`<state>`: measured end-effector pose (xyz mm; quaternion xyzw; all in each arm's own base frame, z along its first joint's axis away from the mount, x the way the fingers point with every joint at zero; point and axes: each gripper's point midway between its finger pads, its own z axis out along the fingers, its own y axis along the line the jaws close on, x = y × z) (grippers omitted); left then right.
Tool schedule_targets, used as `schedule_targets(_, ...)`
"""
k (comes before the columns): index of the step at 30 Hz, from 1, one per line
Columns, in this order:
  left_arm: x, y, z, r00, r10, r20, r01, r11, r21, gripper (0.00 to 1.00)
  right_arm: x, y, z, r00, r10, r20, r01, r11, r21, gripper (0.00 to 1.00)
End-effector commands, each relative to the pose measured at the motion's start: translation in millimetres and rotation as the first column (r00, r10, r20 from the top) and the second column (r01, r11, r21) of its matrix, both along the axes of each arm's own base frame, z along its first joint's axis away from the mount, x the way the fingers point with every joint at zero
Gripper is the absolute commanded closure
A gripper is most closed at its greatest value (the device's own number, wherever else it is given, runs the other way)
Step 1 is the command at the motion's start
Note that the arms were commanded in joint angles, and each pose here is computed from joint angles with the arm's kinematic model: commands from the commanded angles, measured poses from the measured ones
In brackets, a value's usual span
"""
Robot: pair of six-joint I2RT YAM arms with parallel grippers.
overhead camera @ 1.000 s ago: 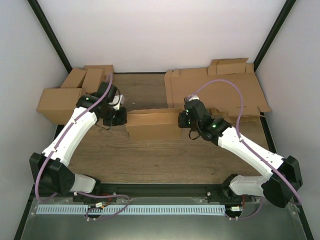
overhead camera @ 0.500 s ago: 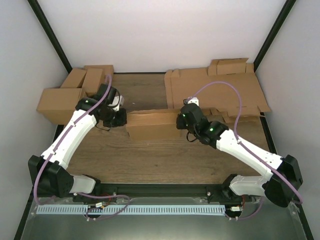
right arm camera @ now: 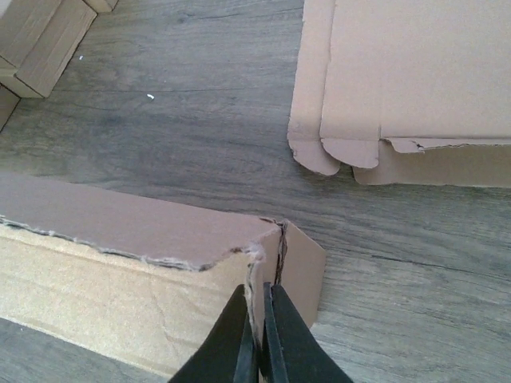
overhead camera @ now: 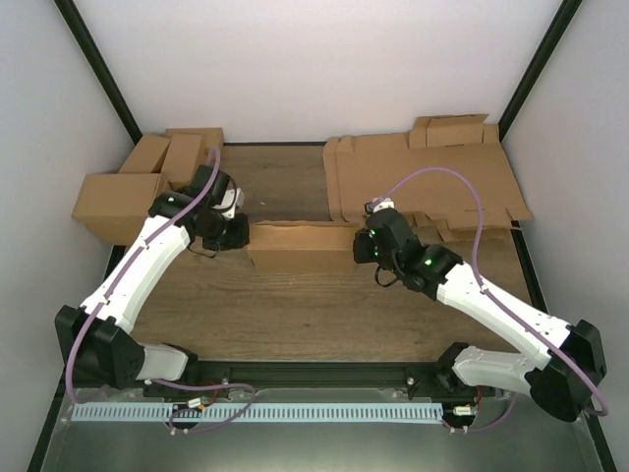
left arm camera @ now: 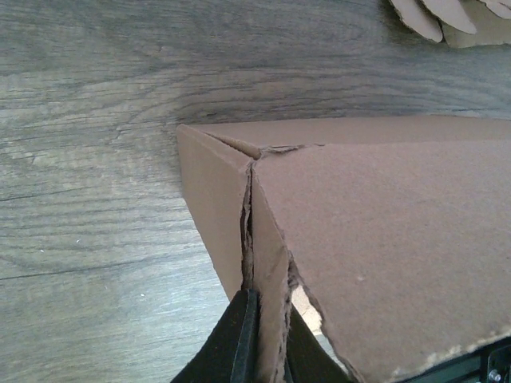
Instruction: Fold the paper box
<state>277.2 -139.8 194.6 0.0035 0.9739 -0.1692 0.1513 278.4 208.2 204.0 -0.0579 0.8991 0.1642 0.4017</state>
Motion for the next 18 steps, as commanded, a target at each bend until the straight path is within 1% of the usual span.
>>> schedule_targets(1, -1.3, 9.2, 3.0, 1.000, 0.010, 0.004, -0.010, 0.999, 0.045, 0.96, -39.4, -26.1, -70.0, 0.968, 0.018, -0.251, -0.063, 0.983, -0.172, 0.99)
schedule_targets(4, -0.3, 7.3, 5.0, 1.000, 0.007, 0.007, -0.007, 0.999, 0.037, 0.96, -35.3, -26.9, -70.1, 0.973, 0.007, -0.233, -0.049, 0.983, -0.177, 0.99)
schedule_targets(7, 0.1, 6.2, 4.0, 1.000, 0.005, 0.008, -0.006, 0.999, 0.031, 0.96, -33.4, -24.3, -78.1, 0.974, 0.002, -0.225, -0.038, 0.987, -0.155, 0.99)
schedule_targets(10, 0.2, 5.7, 1.9, 1.000, 0.007, 0.009, -0.007, 1.000, 0.027, 0.96, -34.4, -22.9, -92.5, 0.967, -0.021, -0.255, -0.016, 0.990, -0.142, 0.99)
schedule_targets(14, -0.6, 4.0, -5.3, 1.000, 0.017, 0.009, -0.018, 1.000, 0.008, 0.96, -41.6, -19.5, -108.9, 0.956, -0.022, -0.292, -0.005, 0.996, -0.092, 0.99)
schedule_targets(17, 0.5, 2.5, -5.6, 1.000, 0.024, 0.019, -0.024, 1.000, -0.004, 0.96, -43.0, -21.7, -106.8, 0.958, -0.023, -0.285, -0.003, 0.996, -0.090, 0.98)
schedule_targets(18, 1.3, 2.2, -4.9, 0.999, 0.024, 0.027, -0.024, 1.000, -0.006, 0.96, -42.1, -22.4, -102.2, 0.960, -0.027, -0.278, 0.002, 0.996, -0.091, 0.96)
